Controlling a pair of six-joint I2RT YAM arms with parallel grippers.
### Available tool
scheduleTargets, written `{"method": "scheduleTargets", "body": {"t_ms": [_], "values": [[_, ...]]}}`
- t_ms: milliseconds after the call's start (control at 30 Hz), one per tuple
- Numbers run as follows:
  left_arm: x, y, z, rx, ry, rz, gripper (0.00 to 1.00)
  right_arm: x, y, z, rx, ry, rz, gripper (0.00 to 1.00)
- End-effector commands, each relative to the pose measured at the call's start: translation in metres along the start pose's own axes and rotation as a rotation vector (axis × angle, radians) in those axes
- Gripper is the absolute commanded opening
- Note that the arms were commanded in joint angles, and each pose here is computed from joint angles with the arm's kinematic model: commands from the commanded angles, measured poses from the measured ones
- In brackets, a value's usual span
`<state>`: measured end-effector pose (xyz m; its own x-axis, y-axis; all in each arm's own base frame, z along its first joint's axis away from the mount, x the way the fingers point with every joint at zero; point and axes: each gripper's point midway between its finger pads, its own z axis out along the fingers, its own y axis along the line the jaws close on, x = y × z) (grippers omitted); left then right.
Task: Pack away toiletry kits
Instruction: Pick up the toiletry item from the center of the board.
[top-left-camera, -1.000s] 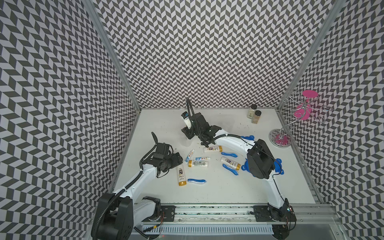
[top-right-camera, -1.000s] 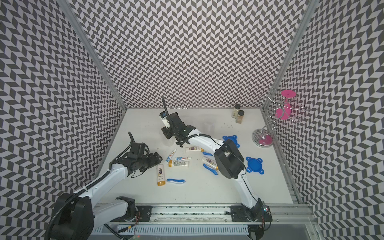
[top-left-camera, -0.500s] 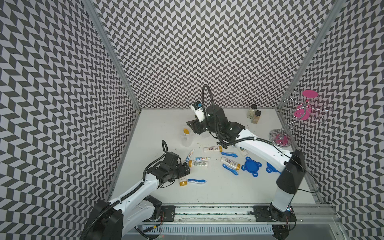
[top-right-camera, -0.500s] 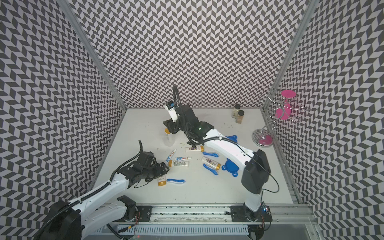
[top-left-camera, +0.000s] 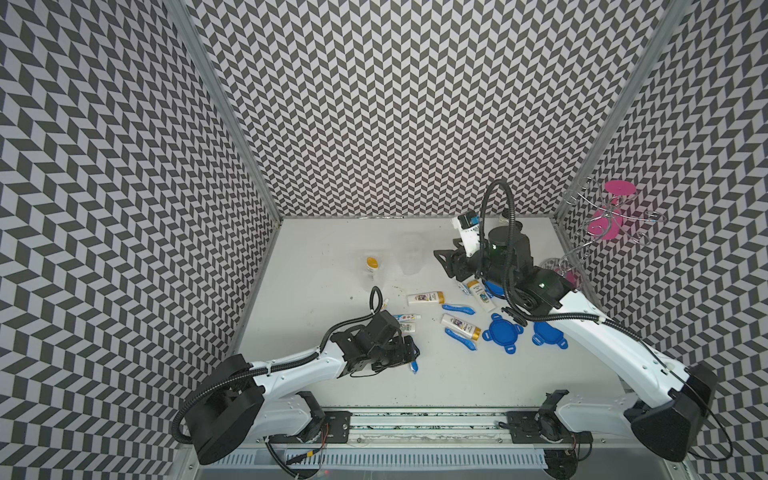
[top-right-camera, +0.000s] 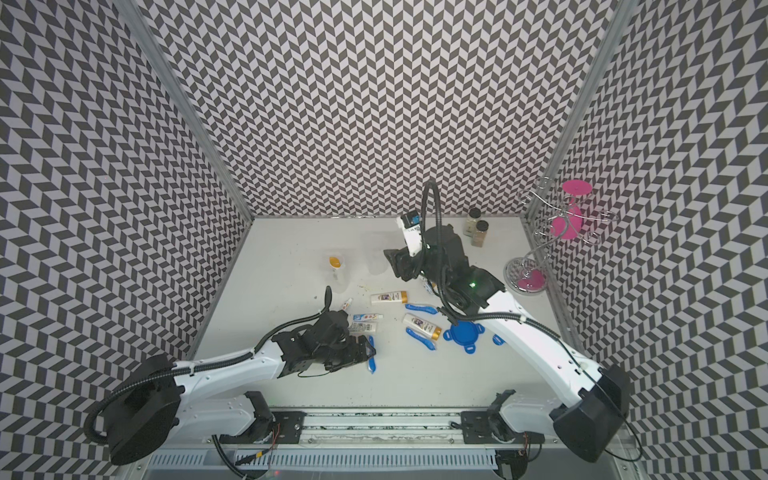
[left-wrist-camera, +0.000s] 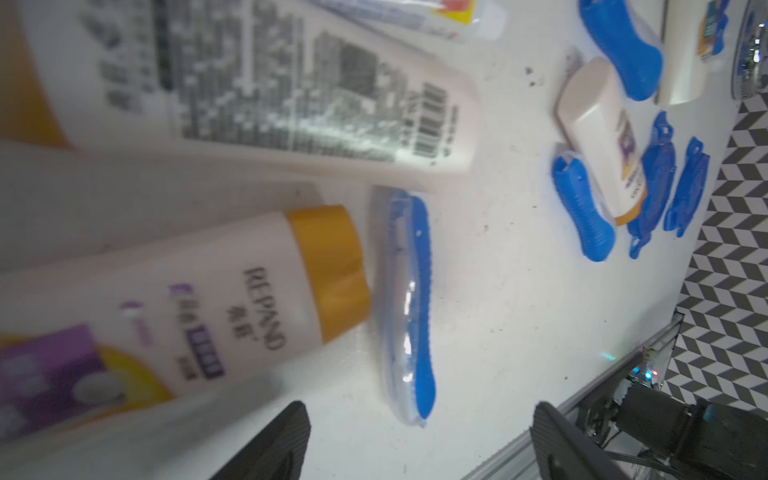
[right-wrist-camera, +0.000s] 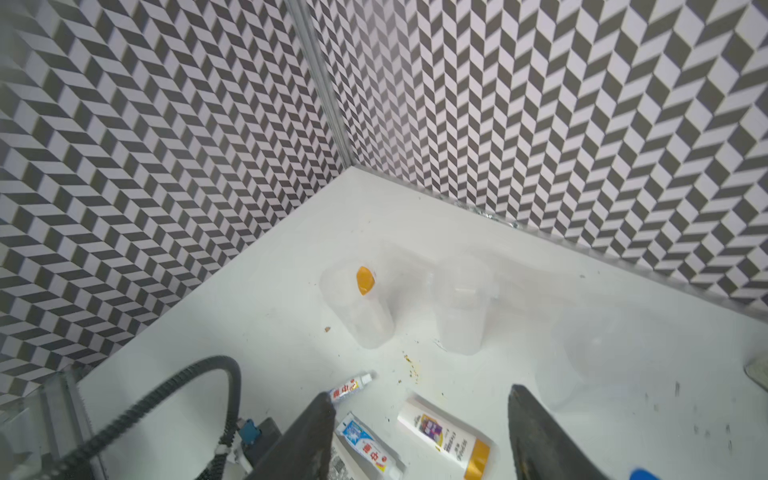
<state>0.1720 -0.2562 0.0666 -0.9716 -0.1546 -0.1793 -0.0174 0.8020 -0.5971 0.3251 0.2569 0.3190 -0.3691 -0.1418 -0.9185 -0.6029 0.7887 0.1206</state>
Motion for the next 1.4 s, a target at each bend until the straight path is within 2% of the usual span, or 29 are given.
{"method": "scheduleTargets", "body": {"t_ms": [0, 133, 233, 367, 500, 600, 733, 867, 933, 1033, 1200, 1367], "values": [[-0.015, -0.016, -0.023, -0.014, -0.061, 0.082, 0.87, 0.004, 0.008, -0.015, -0.048, -0.015, 0.029, 0.67], [-0.036, -0.002, -0.056, -0.163, -0.117, 0.186, 0.88, 0.027, 0.017, -0.025, -0.109, 0.026, 0.098, 0.80], [-0.051, 0.021, -0.064, -0.245, -0.120, 0.218, 0.88, 0.045, 0.027, -0.034, -0.172, 0.049, 0.149, 0.86], [-0.058, 0.047, -0.052, -0.296, -0.091, 0.249, 0.90, 0.066, 0.030, -0.045, -0.197, 0.099, 0.170, 0.94], [-0.064, 0.048, -0.036, -0.302, -0.070, 0.273, 0.92, 0.081, 0.036, -0.049, -0.228, 0.133, 0.212, 1.00], [-0.066, 0.052, -0.024, -0.281, -0.056, 0.271, 0.95, 0.087, 0.036, -0.049, -0.234, 0.127, 0.273, 1.00], [-0.051, 0.061, -0.011, -0.262, 0.008, 0.256, 0.96, 0.087, 0.031, -0.043, -0.200, 0.131, 0.306, 1.00], [-0.027, 0.053, -0.004, -0.194, 0.038, 0.240, 0.96, 0.081, 0.023, -0.038, -0.150, 0.139, 0.284, 1.00], [-0.013, 0.057, 0.000, -0.199, 0.063, 0.240, 0.95, 0.082, 0.017, -0.038, -0.122, 0.137, 0.271, 1.00], [0.005, 0.064, 0.004, -0.232, 0.081, 0.252, 0.94, 0.085, 0.010, -0.036, -0.109, 0.139, 0.272, 1.00], [0.015, 0.087, 0.004, -0.355, 0.076, 0.230, 0.89, 0.086, 0.006, -0.035, -0.099, 0.145, 0.266, 1.00], [0.026, 0.098, 0.002, -0.476, 0.075, 0.263, 0.78, 0.083, 0.005, -0.039, -0.092, 0.132, 0.276, 1.00]]}}
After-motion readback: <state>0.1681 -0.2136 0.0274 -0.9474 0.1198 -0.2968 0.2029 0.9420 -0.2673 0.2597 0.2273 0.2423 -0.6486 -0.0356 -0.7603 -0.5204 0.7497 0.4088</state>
